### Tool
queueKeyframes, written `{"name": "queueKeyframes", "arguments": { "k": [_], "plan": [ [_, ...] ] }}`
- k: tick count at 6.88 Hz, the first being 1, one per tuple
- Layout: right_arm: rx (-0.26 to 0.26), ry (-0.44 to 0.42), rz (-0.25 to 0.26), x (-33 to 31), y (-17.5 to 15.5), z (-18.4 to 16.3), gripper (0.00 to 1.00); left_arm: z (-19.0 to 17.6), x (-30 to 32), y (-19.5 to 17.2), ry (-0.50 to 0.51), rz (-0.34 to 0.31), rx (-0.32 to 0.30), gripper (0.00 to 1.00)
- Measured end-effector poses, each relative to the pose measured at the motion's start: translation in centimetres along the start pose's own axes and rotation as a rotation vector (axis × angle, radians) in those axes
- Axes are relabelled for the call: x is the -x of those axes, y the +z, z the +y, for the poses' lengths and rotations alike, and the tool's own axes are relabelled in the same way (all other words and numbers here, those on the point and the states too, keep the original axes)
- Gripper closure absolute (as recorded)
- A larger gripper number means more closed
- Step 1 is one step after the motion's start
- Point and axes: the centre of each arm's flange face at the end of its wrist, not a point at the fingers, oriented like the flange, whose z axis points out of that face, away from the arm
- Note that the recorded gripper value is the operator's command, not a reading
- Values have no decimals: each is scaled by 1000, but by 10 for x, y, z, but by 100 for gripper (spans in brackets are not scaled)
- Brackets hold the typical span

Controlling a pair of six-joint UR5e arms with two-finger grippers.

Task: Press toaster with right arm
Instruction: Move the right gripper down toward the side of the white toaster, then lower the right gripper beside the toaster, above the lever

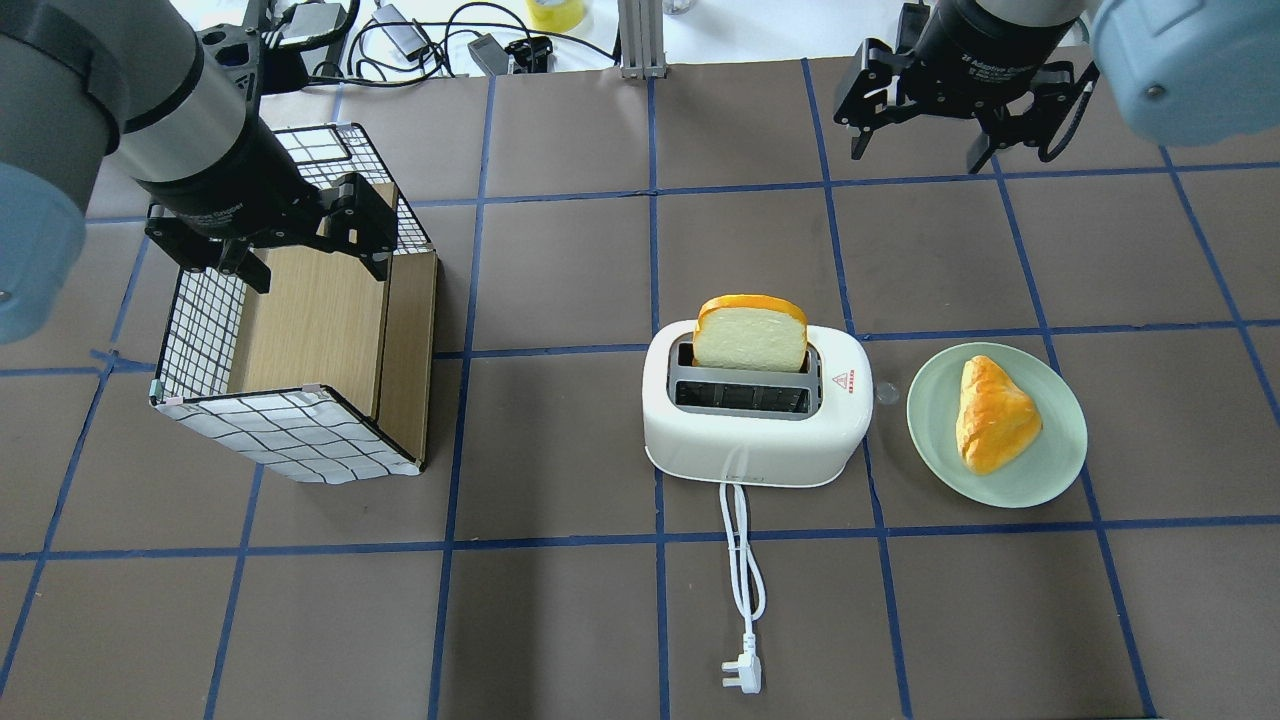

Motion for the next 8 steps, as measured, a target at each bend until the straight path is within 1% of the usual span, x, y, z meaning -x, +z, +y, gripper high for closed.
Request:
{"name": "queueKeyframes", "arguments": {
  "k": [1,3,5,6,7,8],
  "plan": [
    [11,-1,4,0,1,1,100,0,0,0,0,0,0,0],
    [56,-6,15,-2,7,6,100,0,0,0,0,0,0,0],
    [135,-12,36,-6,16,14,100,0,0,0,0,0,0,0],
    [177,-34,44,-10,21,17,100,0,0,0,0,0,0,0],
    [218,-57,46,-13,31,20,100,0,0,0,0,0,0,0],
    [261,-80,44,-16,49,26,100,0,0,0,0,0,0,0]
  ]
}}
